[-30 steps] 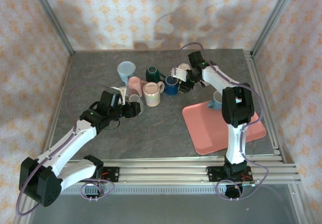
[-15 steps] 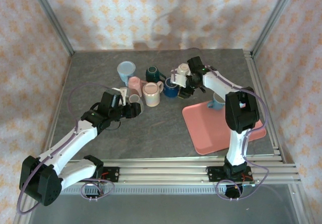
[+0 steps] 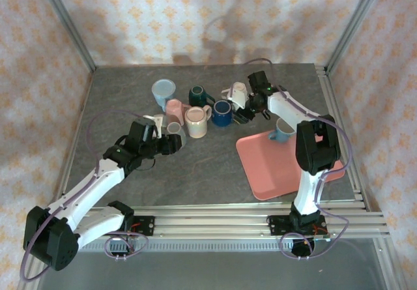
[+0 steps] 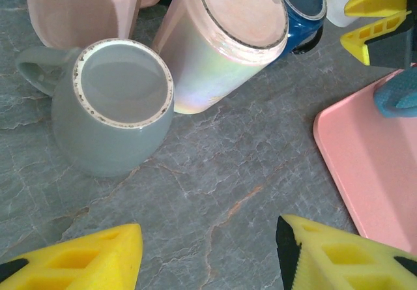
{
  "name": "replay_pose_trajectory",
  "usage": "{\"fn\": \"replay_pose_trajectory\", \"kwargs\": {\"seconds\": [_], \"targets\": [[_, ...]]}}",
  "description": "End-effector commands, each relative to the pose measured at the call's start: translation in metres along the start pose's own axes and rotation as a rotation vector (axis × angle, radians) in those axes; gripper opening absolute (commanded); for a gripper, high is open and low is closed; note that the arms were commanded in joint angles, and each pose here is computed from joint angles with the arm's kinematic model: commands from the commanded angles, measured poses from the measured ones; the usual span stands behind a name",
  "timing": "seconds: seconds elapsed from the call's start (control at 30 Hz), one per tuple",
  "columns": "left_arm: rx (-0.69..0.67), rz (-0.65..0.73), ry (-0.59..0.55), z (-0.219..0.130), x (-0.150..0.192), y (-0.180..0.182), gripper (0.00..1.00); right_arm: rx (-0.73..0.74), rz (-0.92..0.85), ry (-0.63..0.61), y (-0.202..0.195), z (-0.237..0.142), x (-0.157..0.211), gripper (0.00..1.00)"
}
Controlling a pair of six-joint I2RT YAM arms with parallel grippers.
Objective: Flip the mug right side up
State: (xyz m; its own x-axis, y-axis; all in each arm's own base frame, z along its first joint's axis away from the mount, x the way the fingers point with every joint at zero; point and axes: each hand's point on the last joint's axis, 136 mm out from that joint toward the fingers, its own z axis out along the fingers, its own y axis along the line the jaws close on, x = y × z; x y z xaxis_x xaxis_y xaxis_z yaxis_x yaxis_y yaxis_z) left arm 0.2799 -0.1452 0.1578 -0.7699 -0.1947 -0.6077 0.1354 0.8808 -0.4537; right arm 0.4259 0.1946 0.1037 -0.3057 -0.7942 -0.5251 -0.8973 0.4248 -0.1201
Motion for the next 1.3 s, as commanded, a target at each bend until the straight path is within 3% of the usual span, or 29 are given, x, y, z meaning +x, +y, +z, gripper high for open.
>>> {"fn": "replay_pose_trajectory", "kwargs": {"seconds": [0.0, 0.33, 0.9, 1.27], "targets": [[0.011, -0.007, -0.014, -0.004, -0.001, 0.0, 0.57, 0.017, 0.036, 0.01, -0.013, 0.0, -0.002, 0.4], [0.01, -0.012, -0.014, 0.0, -0.001, 0.001, 0.57, -0.058, -0.067, 0.052, -0.008, 0.013, 0.005, 0.44], [0.006, -0.001, 0.002, 0.005, -0.001, 0.0, 0.56, -0.114, -0.107, 0.053, -0.006, 0.038, -0.005, 0.39], [0.0, 0.001, 0.008, 0.005, 0.0, 0.002, 0.56, -0.125, -0.145, 0.087, -0.001, 0.047, -0.004, 0.22]]}}
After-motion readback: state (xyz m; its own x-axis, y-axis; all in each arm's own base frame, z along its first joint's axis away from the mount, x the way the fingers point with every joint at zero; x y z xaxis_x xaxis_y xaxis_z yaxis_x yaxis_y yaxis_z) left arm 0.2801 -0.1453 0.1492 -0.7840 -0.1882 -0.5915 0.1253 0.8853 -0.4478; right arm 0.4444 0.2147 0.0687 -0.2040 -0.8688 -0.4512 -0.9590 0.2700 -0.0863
